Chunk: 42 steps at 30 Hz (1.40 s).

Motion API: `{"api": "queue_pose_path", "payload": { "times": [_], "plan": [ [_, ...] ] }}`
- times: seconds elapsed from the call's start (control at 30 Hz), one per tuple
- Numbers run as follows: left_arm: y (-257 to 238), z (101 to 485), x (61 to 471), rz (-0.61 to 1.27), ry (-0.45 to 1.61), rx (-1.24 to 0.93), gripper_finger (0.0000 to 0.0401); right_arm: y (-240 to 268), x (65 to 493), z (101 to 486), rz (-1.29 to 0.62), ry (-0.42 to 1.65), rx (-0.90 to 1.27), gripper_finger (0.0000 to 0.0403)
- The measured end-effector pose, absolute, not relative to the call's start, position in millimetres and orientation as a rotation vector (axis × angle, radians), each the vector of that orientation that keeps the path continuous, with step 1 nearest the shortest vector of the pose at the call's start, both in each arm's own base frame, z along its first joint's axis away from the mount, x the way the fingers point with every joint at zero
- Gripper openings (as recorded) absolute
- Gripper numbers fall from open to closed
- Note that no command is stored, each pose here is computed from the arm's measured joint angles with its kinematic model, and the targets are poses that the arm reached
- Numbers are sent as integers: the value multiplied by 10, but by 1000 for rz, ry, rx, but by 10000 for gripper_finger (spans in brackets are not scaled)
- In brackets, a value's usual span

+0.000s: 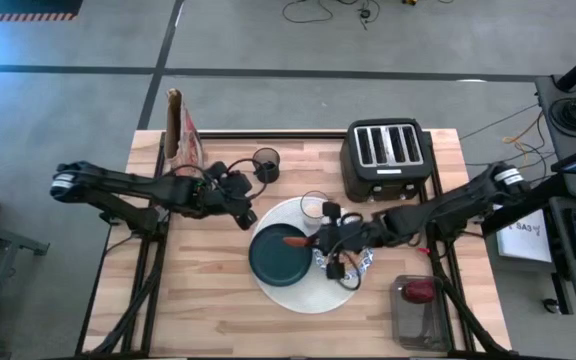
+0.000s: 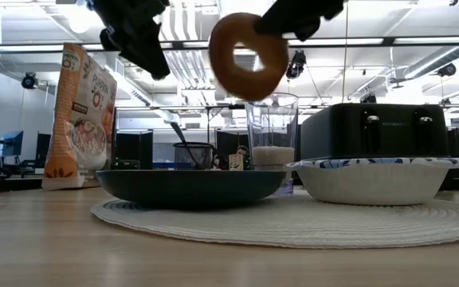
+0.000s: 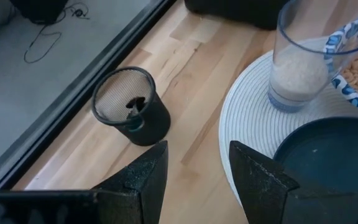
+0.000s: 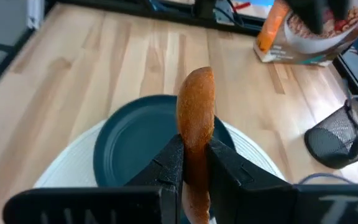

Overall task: Arrange a breakfast setting
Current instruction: Put the bagel from the toaster on the dark blue plate on the white placemat

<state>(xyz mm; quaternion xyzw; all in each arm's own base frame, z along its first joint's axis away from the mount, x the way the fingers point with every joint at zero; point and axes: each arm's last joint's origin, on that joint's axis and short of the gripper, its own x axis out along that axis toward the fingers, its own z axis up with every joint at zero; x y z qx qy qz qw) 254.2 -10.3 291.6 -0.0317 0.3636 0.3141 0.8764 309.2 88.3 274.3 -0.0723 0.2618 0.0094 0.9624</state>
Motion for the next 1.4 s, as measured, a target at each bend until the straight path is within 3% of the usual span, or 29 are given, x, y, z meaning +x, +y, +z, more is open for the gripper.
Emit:
{"api": "queue_pose_path", "payload": {
  "times": [0.47,0.63,1.07,1.4],
  "plan": [
    [-97,2952,2481,623,789,7,155,1115,3496,2108,6,563,-189,43],
    [-97,2952,2481,617,793,20,155,1124,3613,2003,-87,579,-266,43],
    [-96,2950,2477,607,804,45,155,1198,3844,1811,-73,681,-377,44],
    [-96,2948,2477,607,804,45,155,1176,3856,1860,-93,746,-327,101]
  ]
}}
